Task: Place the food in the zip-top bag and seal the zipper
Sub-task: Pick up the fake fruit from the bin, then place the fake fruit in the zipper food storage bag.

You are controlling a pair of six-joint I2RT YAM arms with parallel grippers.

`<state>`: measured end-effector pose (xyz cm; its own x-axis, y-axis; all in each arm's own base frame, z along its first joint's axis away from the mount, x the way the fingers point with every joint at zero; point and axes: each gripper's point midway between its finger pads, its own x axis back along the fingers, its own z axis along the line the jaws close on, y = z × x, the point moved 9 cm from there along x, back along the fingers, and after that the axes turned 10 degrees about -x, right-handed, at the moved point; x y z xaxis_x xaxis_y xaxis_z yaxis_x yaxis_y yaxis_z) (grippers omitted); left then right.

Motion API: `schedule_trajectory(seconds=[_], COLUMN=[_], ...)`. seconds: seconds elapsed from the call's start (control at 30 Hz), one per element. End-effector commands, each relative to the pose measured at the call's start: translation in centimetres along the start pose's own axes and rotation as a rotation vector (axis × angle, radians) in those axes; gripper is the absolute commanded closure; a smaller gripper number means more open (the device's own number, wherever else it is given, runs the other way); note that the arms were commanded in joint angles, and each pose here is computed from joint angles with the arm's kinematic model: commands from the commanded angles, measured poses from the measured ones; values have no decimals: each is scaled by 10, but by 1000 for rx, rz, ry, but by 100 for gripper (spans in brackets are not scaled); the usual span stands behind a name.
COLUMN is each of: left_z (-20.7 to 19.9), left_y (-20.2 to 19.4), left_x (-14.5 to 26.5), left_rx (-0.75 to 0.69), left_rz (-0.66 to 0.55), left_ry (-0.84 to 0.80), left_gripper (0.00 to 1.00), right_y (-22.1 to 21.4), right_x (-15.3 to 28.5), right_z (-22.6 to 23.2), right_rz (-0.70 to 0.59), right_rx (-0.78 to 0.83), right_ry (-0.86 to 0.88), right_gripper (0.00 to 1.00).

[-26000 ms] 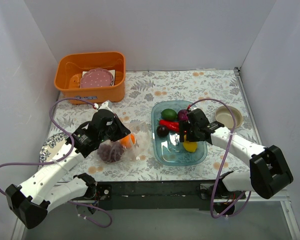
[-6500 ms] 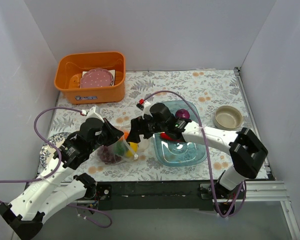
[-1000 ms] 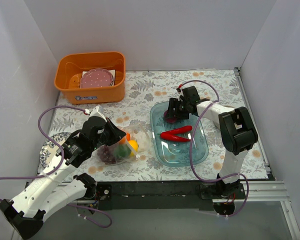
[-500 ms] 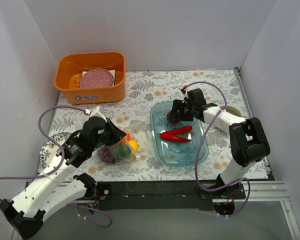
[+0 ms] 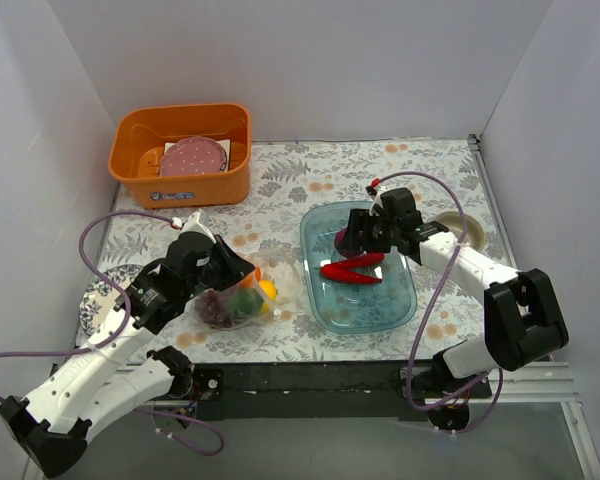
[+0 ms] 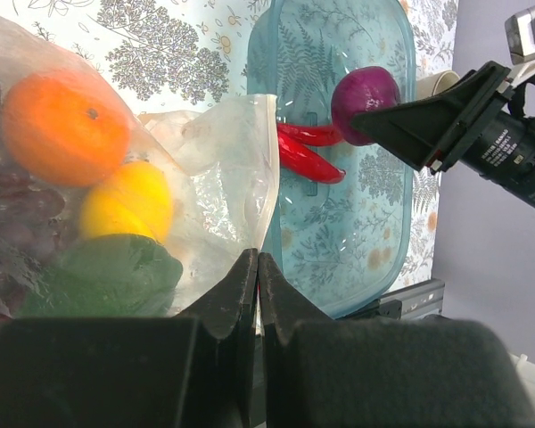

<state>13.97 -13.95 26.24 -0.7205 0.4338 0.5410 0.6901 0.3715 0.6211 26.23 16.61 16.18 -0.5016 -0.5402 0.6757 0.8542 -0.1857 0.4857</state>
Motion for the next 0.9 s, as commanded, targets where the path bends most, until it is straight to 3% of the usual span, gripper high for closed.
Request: schedule_trajectory(seconds=[0.0, 0.53, 0.87], left_z=[-5, -6, -5], left_y=[1, 0, 1], left_x=[-1, -10, -4], left_rx=[-2, -4, -9], left_rz=[7, 18, -1], left_ry=[-24, -26, -30], left_gripper=[100, 100, 100], right_y=[-4, -52, -77], right_x=[13, 26, -7], right_z=[16, 112, 152], right_rz=[-12, 41, 120], right_rx=[25, 140, 121], right_ry=[52, 330, 464], right_gripper=[45, 43, 43])
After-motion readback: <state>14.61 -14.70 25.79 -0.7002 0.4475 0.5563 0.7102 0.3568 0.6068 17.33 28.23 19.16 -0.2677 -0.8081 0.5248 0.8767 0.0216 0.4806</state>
